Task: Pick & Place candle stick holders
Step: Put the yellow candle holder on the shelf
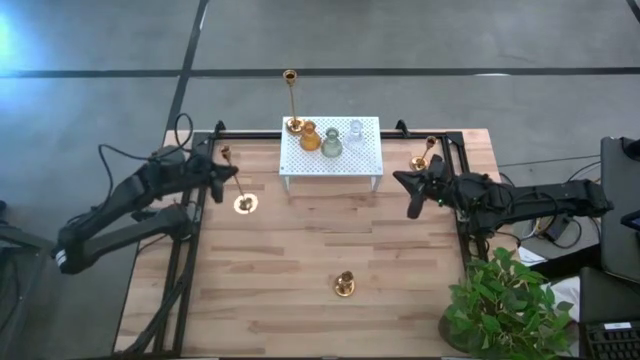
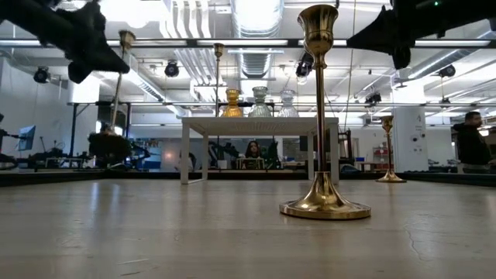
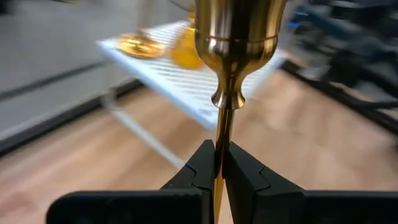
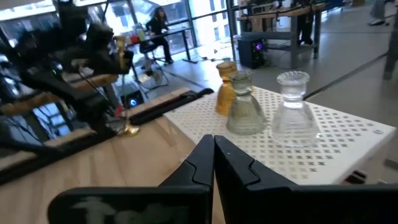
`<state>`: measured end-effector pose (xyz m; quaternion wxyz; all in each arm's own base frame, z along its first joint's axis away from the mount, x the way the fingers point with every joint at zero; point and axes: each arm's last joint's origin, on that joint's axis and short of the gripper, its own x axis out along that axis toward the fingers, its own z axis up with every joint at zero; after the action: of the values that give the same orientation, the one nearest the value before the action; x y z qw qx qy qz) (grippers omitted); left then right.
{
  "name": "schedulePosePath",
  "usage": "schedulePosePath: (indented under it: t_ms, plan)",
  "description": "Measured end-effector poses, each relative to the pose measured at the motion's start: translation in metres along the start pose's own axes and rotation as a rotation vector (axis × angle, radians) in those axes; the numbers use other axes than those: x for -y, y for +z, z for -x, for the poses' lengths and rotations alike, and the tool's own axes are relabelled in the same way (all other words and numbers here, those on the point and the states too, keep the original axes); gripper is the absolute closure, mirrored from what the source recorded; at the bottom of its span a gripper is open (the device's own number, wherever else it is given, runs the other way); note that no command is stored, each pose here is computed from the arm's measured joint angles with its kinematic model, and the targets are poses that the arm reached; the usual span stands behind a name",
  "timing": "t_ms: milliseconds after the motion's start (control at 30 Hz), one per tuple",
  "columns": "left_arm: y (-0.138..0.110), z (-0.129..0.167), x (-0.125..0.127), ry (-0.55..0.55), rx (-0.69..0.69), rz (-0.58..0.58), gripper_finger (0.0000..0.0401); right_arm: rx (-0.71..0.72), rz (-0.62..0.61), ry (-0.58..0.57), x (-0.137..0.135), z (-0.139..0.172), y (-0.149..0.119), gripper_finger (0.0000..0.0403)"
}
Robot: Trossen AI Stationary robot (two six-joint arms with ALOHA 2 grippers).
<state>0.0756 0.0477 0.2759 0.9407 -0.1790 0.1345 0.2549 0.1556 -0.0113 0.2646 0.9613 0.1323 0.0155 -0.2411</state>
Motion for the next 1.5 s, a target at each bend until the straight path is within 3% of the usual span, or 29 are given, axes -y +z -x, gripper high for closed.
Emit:
schedulePosePath:
  t_ms: [100, 300, 500, 667, 933, 1500]
  plan:
    - [-0.001, 0.009, 0.008, -0.099, -0.051, 0.017, 0.0380, 0.015, -0.063, 0.010, -0.002, 0.001, 0.008, 0.0394]
    - [0.004, 0.020, 0.026, -0.284, -0.106, 0.017, 0.0380, 0.024, -0.052, 0.094, -0.008, 0.004, 0.025, 0.0394]
    - [0.008, 0.008, 0.051, -0.382, -0.133, -0.044, 0.0380, -0.058, -0.129, 0.099, -0.012, 0.009, 0.042, 0.0394]
    - [0.011, -0.012, 0.089, -0.480, -0.049, -0.109, 0.0380, -0.084, -0.132, 0.119, -0.025, 0.007, 0.057, 0.0394]
    - [0.012, -0.050, 0.125, -0.452, -0.059, -0.218, 0.0380, -0.165, -0.069, 0.152, -0.060, -0.012, 0.049, 0.0394]
    - [0.077, -0.094, 0.173, -0.489, 0.046, -0.397, 0.0380, -0.235, -0.017, 0.160, -0.118, -0.051, 0.022, 0.0394]
